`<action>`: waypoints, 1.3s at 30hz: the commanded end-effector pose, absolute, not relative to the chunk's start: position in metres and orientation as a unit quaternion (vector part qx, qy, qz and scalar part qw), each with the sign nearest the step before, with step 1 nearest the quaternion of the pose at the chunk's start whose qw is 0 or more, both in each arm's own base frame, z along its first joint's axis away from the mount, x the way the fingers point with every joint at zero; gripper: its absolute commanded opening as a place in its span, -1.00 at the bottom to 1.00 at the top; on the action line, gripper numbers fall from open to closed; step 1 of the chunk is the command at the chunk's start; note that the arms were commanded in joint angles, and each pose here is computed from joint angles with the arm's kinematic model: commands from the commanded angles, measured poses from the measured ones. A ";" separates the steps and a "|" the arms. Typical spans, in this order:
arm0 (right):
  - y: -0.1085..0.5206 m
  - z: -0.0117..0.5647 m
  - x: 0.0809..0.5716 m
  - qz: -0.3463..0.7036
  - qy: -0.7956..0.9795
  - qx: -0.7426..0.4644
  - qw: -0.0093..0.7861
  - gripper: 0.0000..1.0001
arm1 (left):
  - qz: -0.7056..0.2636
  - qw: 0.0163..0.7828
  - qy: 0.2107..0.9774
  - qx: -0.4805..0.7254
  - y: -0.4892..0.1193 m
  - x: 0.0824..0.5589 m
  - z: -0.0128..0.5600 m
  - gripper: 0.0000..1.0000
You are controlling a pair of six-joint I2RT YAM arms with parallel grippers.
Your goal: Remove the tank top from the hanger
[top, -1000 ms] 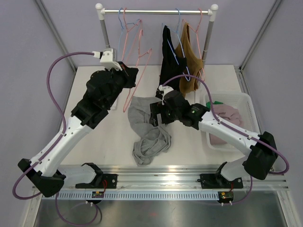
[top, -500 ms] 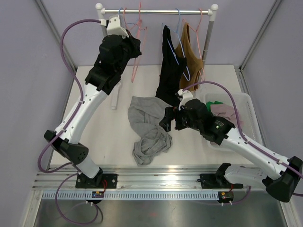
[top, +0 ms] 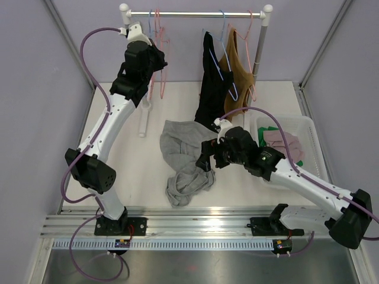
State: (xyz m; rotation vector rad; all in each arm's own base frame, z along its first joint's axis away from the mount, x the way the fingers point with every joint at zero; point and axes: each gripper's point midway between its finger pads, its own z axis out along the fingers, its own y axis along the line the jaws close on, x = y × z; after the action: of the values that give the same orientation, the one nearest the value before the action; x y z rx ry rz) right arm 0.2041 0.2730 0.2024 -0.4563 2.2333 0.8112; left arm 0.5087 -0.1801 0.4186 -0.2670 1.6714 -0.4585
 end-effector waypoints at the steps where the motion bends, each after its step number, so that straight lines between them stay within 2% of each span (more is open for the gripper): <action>1: 0.296 0.204 0.211 0.333 0.852 -0.203 0.349 0.99 | -0.240 0.663 0.701 -0.110 -0.186 0.494 0.448 -0.98; 2: 0.298 0.200 0.214 0.328 0.855 -0.206 0.346 0.99 | -0.239 0.661 0.703 -0.112 -0.184 0.491 0.448 -0.85; 3: 0.300 0.195 0.215 0.323 0.859 -0.208 0.338 0.99 | -0.237 0.660 0.704 -0.111 -0.183 0.488 0.449 -0.52; 10: 0.328 0.153 0.230 0.278 0.878 -0.240 0.305 0.99 | -0.271 0.671 0.686 -0.072 -0.178 0.435 0.487 0.38; 12: 0.340 0.149 0.231 0.272 0.877 -0.254 0.304 0.99 | -0.286 0.680 0.673 -0.055 -0.174 0.409 0.504 0.51; 14: 0.348 0.127 0.232 0.244 0.887 -0.265 0.290 0.99 | -0.299 0.682 0.667 -0.034 -0.174 0.388 0.512 0.98; 20: 0.368 0.073 0.249 0.160 0.904 -0.285 0.275 0.99 | -0.308 0.682 0.663 -0.017 -0.153 0.321 0.509 0.98; 25: 0.362 0.029 0.260 0.087 0.921 -0.278 0.260 0.99 | -0.267 0.693 0.668 -0.045 -0.118 0.283 0.485 0.98; 26: 0.364 0.025 0.261 0.092 0.920 -0.278 0.262 0.80 | -0.262 0.697 0.666 -0.048 -0.110 0.271 0.481 0.98; 28: 0.365 0.017 0.258 0.092 0.921 -0.280 0.255 0.26 | -0.245 0.700 0.669 -0.054 -0.099 0.260 0.473 0.98; 29: 0.367 0.017 0.258 0.096 0.919 -0.281 0.259 -0.19 | -0.236 0.698 0.674 -0.054 -0.093 0.251 0.465 0.98; 33: 0.382 0.056 0.258 0.151 0.898 -0.289 0.295 -1.00 | -0.208 0.700 0.681 -0.059 -0.077 0.235 0.449 0.98; 35: 0.383 0.079 0.259 0.166 0.888 -0.290 0.316 -1.00 | -0.201 0.699 0.684 -0.055 -0.073 0.229 0.445 0.98; 39: 0.373 0.171 0.271 0.174 0.863 -0.264 0.394 -1.00 | -0.181 0.698 0.691 -0.043 -0.064 0.214 0.437 0.98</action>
State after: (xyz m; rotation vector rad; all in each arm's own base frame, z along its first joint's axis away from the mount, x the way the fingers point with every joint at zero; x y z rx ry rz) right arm 0.2542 0.3635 0.0579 -0.7686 2.4333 0.3467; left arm 0.2218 -0.0749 0.4437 -0.1186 1.5310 -0.4751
